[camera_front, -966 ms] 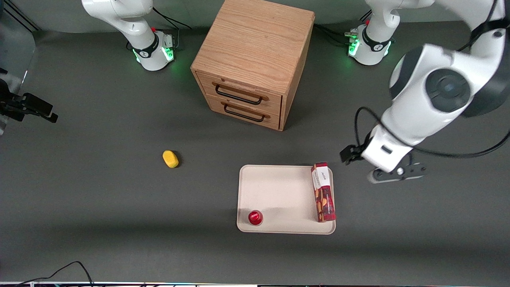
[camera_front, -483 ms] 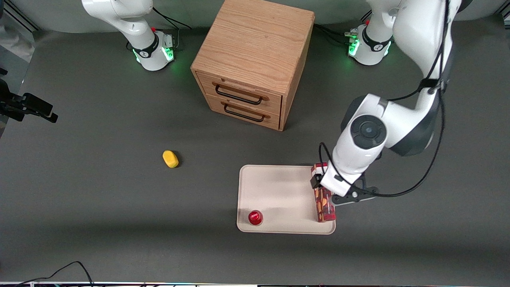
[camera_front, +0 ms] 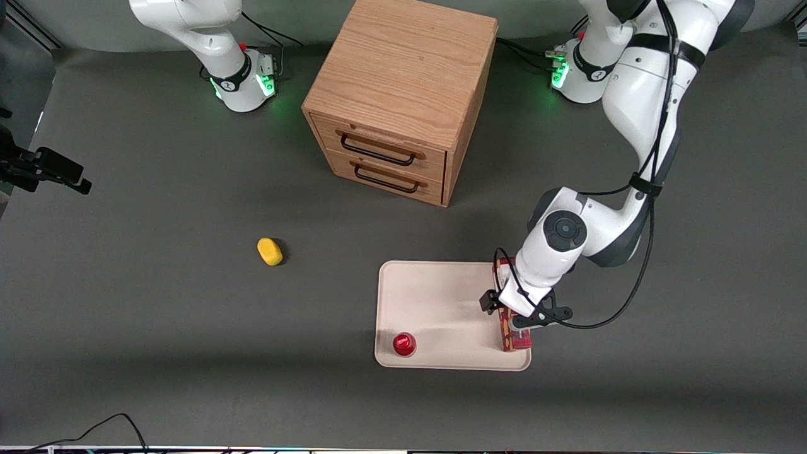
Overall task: Place red cookie box on tray
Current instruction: 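Move the open left gripper down over the red cookie box on the tray, then close the left gripper on the red cookie box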
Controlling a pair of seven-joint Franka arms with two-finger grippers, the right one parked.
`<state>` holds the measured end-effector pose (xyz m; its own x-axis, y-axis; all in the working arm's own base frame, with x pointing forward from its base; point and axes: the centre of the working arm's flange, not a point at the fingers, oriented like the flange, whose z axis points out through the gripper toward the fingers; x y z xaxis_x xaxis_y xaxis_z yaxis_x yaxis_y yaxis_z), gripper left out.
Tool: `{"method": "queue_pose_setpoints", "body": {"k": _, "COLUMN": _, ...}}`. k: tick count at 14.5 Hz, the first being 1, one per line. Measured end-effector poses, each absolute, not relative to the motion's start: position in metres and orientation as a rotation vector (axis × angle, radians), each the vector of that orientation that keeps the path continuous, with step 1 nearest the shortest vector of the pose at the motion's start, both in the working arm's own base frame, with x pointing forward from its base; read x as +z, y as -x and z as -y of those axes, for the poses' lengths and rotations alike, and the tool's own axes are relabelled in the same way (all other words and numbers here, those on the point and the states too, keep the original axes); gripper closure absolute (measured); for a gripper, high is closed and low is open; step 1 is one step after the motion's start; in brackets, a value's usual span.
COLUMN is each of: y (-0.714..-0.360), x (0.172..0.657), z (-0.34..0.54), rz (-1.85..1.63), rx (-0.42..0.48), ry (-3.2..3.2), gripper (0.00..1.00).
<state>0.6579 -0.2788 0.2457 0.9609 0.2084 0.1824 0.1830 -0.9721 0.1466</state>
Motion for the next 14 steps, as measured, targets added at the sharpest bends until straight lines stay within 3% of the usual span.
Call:
{"method": "queue_pose_setpoints", "body": {"k": 4, "y": -0.659, "x": 0.243, "z": 0.272, "rz": -0.311, "rx": 0.294, "ry": -2.986, "gripper": 0.01}}
{"method": "queue_pose_setpoints", "body": {"k": 5, "y": -0.66, "x": 0.242, "z": 0.27, "rz": -0.31, "rx": 0.292, "ry": -2.988, "gripper": 0.04}}
{"method": "queue_pose_setpoints", "body": {"k": 6, "y": -0.66, "x": 0.242, "z": 0.266, "rz": -0.303, "rx": 0.293, "ry": -2.991, "gripper": 0.15}}
{"method": "queue_pose_setpoints", "body": {"k": 8, "y": -0.662, "x": 0.241, "z": 0.262, "rz": -0.29, "rx": 0.293, "ry": -2.995, "gripper": 0.21}}
{"method": "queue_pose_setpoints", "body": {"k": 11, "y": -0.663, "x": 0.241, "z": 0.26, "rz": -0.27, "rx": 0.295, "ry": -2.999, "gripper": 0.58}}
{"method": "queue_pose_setpoints", "body": {"k": 14, "y": -0.663, "x": 0.241, "z": 0.258, "rz": -0.257, "rx": 0.293, "ry": -3.003, "gripper": 0.87}}
